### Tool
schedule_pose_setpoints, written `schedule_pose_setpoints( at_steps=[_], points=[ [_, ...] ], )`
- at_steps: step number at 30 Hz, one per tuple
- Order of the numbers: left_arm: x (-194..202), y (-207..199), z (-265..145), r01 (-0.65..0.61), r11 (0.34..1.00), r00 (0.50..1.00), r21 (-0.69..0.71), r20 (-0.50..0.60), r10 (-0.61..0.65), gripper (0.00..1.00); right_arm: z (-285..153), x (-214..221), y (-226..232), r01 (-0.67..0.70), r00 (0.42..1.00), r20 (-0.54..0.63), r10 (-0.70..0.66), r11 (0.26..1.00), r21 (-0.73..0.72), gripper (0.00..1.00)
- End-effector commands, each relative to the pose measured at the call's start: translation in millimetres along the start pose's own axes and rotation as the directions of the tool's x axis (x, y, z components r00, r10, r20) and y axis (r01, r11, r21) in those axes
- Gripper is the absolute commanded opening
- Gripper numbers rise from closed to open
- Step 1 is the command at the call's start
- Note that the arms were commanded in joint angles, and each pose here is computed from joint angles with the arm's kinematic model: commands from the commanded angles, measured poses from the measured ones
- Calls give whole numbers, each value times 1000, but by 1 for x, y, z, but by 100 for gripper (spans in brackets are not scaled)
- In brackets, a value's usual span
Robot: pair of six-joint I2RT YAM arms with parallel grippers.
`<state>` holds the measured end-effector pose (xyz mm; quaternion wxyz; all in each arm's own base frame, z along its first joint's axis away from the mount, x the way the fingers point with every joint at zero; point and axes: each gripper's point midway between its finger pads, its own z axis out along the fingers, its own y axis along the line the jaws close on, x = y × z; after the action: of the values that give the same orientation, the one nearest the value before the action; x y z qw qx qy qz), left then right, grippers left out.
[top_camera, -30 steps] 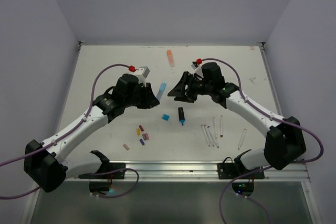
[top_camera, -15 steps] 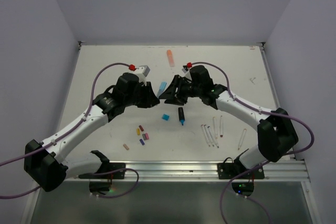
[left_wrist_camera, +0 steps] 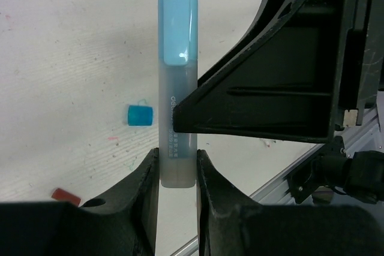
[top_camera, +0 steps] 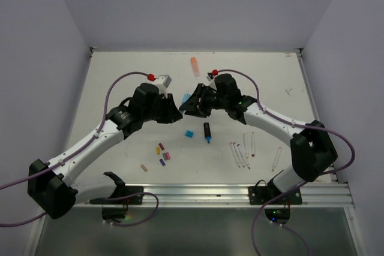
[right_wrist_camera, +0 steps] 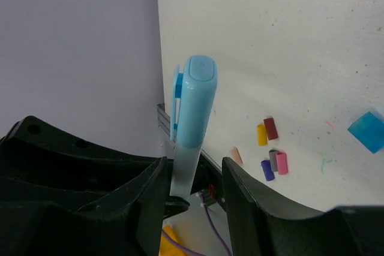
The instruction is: Open the pen caps
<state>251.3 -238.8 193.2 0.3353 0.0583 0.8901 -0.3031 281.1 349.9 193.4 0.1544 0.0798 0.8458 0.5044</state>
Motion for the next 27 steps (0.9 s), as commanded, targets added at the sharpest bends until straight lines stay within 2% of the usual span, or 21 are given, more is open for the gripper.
schedule_pose_setpoints(
  at_steps=[1, 2, 5, 6, 8, 10, 11, 13, 16, 17, 19, 20, 21, 24, 25, 27],
  points=[
    [-14, -15, -6, -9, 999, 1000, 38, 30, 8, 0, 6, -13, 22, 22, 999, 48, -19, 998, -56, 44],
    [-14, -15, -5, -10, 999, 999, 37, 31, 9, 0, 7, -13, 26, 17, 999, 46, -14, 998, -62, 42],
    [-14, -15, -6, -13, 999, 999, 38, 32, 12, 0, 14, -10, 30, 17, 999, 32, -15, 997, -70, 27],
    [-15, -15, -6, -12, 999, 999, 39, 33, 11, 0, 14, -8, 32, 20, 999, 28, -18, 997, -74, 14],
    [-15, -19, -7, -14, 998, 1000, 61, 28, 12, 1, 14, -4, 34, 27, 999, 21, -25, 997, -77, 0],
    [-12, -22, -6, -14, 997, 1000, 79, 15, 13, 15, 12, -2, 29, 27, 999, 19, -26, 998, -63, 0],
    [-12, -24, -6, -14, 996, 1000, 86, 11, 13, 25, 7, 0, 29, 43, 999, 17, -42, 997, -60, 0],
    [-11, -28, -9, -26, 993, 1000, 119, 16, 24, 34, 3, 2, 23, 65, 998, 17, -64, 997, -44, 0],
    [-15, -28, -16, -42, 990, 998, 137, 46, 36, 56, -8, 11, 15, 122, 992, -8, -122, 992, -22, 0],
    [-16, -27, -18, -41, 990, 998, 133, 54, 34, 69, -11, 13, 12, 149, 989, -18, -149, 989, -18, 0],
    [-17, -17, -20, -19, 993, 998, 117, 59, 12, 81, -20, 19, 11, 174, 984, -31, -175, 984, -27, 0],
    [-16, -13, -21, -1, 994, 998, 113, 56, -5, 93, -22, 21, 9, 193, 980, -38, -194, 981, -29, 0],
    [-13, -7, -22, 27, 993, 998, 112, 49, -33, 98, -25, 23, 9, 204, 978, -45, -205, 978, -33, 0],
    [-22, 3, -27, 96, 981, 992, 168, 70, -109, 100, -33, 35, 10, 244, 964, -94, -249, 967, -69, 0],
    [-26, 5, -30, 111, 975, 989, 193, 75, -127, 100, -37, 46, 12, 246, 957, -134, -259, 963, -106, 0],
    [-32, -3, -30, 112, 960, 987, 258, 84, -138, 99, -40, 50, 24, 260, 949, -133, -287, 947, -190, 0]
  ],
)
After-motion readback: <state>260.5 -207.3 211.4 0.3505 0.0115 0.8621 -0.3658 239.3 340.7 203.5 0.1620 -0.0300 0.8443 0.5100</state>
